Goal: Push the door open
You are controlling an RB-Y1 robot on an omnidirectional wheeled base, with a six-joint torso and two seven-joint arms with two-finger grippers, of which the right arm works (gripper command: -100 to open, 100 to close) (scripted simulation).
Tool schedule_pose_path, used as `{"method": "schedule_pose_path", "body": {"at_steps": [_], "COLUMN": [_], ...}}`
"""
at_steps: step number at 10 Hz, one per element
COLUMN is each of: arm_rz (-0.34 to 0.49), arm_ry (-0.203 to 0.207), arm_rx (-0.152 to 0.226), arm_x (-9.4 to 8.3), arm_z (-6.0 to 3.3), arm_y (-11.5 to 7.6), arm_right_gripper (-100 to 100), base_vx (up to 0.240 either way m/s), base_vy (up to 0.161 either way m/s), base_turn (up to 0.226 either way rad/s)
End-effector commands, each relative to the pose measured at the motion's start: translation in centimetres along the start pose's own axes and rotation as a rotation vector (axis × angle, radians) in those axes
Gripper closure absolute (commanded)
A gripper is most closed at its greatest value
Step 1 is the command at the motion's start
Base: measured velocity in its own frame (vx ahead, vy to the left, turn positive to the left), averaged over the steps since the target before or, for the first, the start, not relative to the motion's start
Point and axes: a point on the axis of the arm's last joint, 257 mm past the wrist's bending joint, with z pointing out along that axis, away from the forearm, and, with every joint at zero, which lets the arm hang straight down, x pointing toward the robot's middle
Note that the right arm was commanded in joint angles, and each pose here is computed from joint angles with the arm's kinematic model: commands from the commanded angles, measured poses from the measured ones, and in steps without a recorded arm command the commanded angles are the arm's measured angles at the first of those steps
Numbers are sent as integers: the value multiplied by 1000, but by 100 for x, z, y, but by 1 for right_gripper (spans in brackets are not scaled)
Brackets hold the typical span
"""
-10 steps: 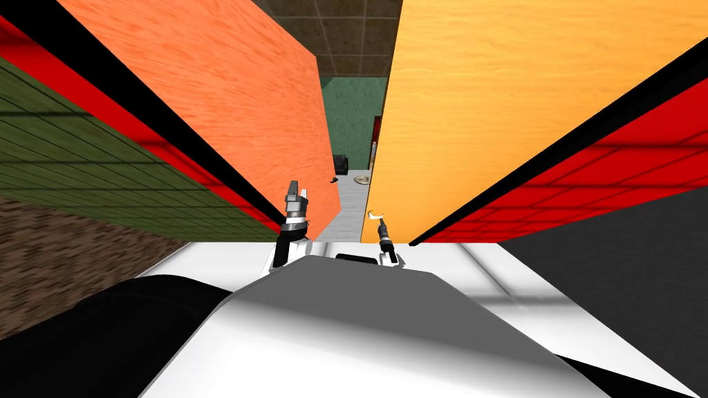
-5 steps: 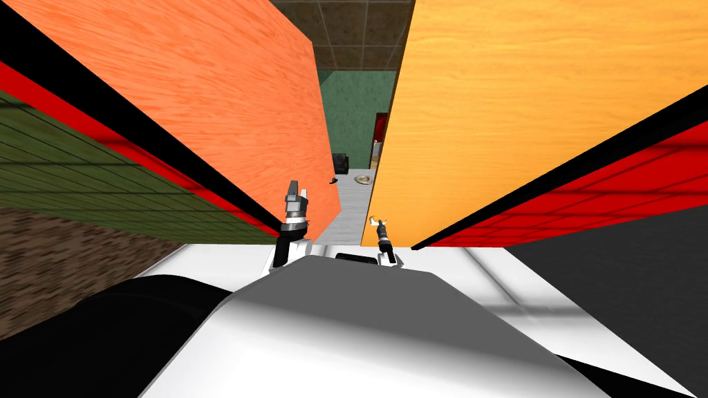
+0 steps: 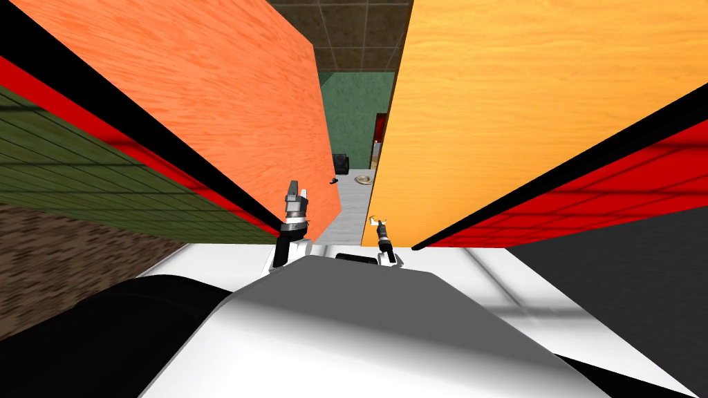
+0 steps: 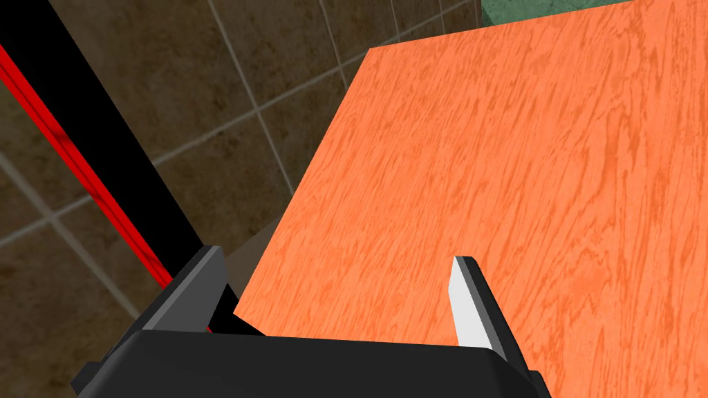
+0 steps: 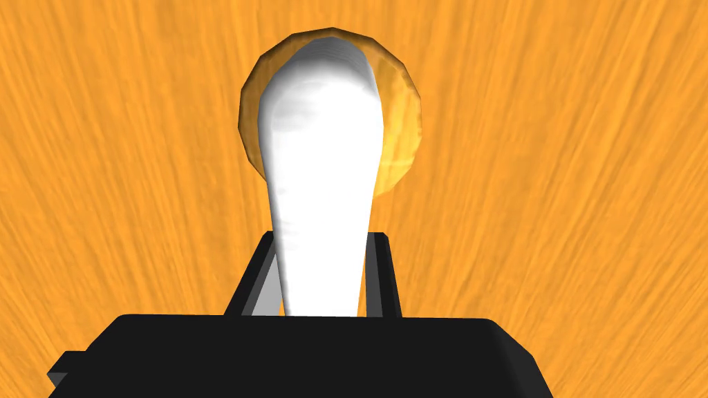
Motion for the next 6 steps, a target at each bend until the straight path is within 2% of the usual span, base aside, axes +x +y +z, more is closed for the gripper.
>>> {"method": "schedule_pose_path", "body": {"at_steps": [1,6], "arm_rz": [-15,-43], "arm_ry": [-17,-63], "arm_rx": [2,5], "arm_x": [-140,-463], "arm_z": [-1,-4], "arm_y": [-8,-13], "arm_right_gripper": [100,100], "base_vx": [96,162], "base_vy": [41,63], "base_turn": [-25,-38]}}
